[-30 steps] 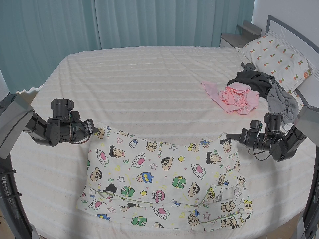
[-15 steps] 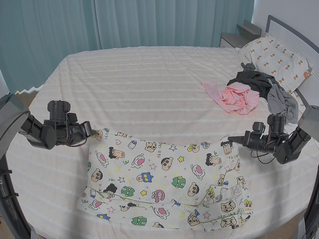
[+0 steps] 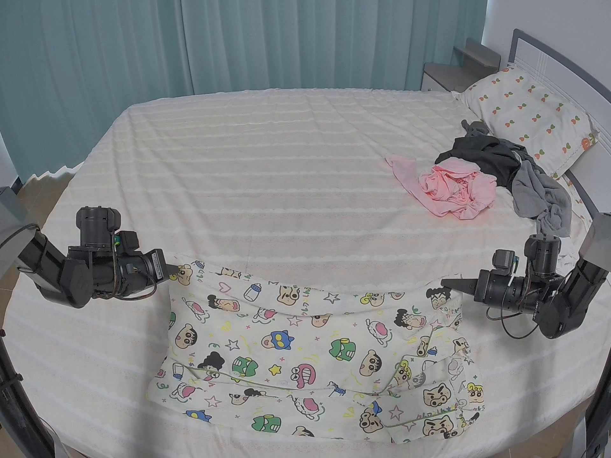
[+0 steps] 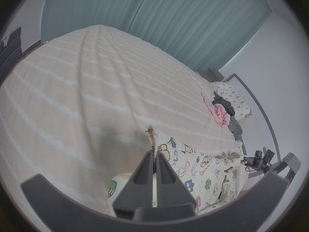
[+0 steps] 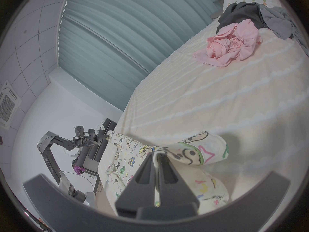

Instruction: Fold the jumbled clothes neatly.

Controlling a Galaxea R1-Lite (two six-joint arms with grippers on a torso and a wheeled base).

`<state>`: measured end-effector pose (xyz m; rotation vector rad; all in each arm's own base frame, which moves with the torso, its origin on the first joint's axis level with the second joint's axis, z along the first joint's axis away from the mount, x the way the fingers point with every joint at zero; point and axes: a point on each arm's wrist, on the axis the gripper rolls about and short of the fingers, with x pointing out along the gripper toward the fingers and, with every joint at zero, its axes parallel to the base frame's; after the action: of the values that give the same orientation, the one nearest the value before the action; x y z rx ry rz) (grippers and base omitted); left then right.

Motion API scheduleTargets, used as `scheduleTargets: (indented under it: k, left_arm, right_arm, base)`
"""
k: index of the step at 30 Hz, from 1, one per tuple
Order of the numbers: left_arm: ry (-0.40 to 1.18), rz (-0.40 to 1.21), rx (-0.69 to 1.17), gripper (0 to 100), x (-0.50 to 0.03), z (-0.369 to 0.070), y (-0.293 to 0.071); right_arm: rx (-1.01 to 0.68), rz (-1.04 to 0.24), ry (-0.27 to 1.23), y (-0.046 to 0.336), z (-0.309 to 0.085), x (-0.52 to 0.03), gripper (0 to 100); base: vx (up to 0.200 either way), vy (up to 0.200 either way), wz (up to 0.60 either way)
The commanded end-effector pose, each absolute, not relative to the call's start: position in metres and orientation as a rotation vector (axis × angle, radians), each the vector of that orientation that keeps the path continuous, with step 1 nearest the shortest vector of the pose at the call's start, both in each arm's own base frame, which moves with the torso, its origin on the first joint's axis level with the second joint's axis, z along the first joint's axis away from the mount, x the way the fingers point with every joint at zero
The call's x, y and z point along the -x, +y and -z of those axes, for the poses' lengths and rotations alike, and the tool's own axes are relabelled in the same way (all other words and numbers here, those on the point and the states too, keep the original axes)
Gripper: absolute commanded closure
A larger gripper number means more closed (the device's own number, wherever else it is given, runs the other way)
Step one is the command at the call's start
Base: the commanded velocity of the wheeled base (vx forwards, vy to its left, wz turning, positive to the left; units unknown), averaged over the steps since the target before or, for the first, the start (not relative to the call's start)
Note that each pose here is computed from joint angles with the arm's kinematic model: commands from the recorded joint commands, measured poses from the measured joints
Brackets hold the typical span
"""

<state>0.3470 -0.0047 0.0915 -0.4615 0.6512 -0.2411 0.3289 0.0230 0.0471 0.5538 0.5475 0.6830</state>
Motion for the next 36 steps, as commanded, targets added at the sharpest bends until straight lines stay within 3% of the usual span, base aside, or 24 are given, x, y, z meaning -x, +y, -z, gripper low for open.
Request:
scheduleTargets:
  k: [1, 21, 36]
  left_arm:
    - [0.630, 0.242, 0.460, 100, -0.329, -0.099, -0.002]
    - [0.684, 0.274, 0.506, 100, -0.263, -0.073, 0.006]
    - [0.858, 0.263, 0.535, 100, -0.245, -0.031, 0.008]
  right_arm:
    - [-0.561, -0.679, 0.578, 0.023, -0.038, -0.312, 100]
    - [-0.397, -0.687, 0.680, 0.015, -0.006, -0.250, 100]
    - [-0.359, -0.663, 0.765, 0.007, 0.017, -0.233, 100]
  base:
    - [0.000, 0.000, 0.00]
    - [0.000, 0.000, 0.00]
    - [0.000, 0.000, 0.00]
